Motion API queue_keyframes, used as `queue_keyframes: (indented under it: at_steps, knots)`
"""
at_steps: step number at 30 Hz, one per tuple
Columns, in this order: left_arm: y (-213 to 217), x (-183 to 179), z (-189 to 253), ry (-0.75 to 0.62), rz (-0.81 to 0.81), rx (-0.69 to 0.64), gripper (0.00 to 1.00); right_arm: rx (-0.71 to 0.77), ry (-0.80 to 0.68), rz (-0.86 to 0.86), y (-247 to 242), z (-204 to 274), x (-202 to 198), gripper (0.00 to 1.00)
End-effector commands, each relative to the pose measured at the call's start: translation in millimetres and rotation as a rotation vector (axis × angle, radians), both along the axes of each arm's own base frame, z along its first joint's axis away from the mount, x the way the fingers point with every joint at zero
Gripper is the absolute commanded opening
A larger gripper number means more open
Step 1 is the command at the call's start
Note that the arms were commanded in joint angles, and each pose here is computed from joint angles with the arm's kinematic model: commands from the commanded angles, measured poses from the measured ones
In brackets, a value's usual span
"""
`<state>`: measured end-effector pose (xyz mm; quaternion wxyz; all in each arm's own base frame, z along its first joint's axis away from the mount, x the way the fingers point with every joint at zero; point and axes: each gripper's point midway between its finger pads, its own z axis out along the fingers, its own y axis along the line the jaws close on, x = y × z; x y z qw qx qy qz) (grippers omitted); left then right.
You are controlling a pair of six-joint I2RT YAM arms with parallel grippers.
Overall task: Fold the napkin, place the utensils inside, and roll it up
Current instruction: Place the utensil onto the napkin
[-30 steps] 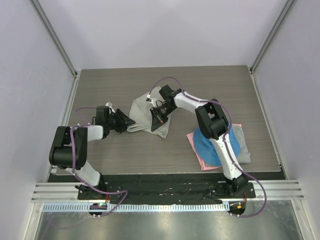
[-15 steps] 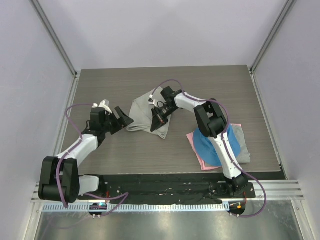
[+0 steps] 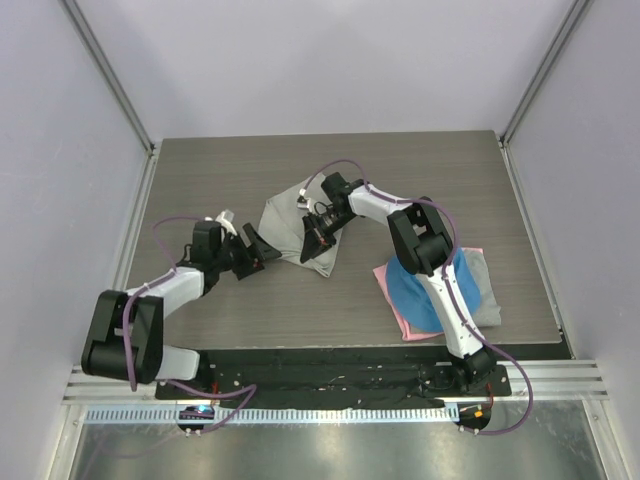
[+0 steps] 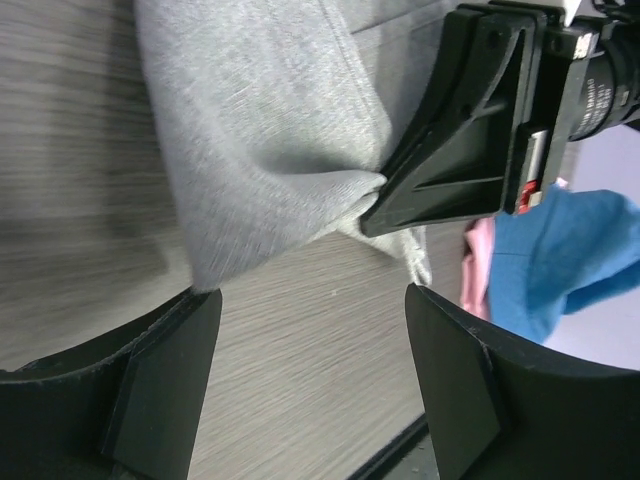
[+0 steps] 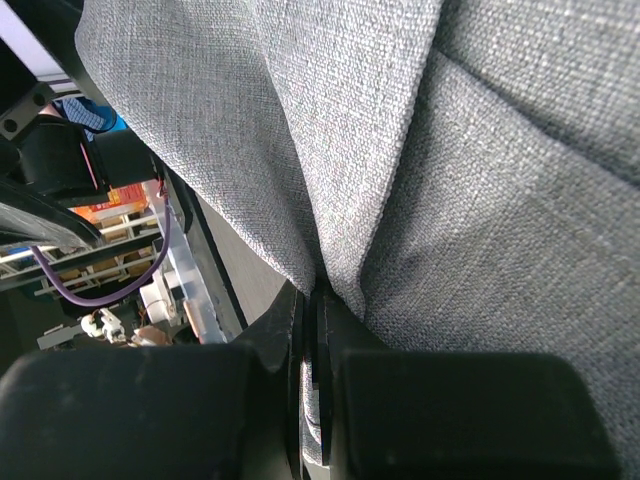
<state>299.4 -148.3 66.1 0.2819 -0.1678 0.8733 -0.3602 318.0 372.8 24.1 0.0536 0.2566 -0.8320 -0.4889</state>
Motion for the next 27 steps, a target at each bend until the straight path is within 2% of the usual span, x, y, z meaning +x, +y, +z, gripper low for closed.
queue_keyframes:
  at_steps: [1, 15, 27]
  knots:
    - [-20, 21, 23, -0.096, -0.043, -0.132, 0.79, -0.032, -0.031, -0.022, -1, -11, 10, 0.01]
    - [-27, 62, 37, -0.170, -0.003, -0.212, 0.79, -0.047, -0.016, -0.033, -1, -19, 11, 0.01]
    - [-8, 89, 35, -0.220, 0.092, -0.237, 0.79, -0.052, -0.001, -0.043, -2, -23, 13, 0.01]
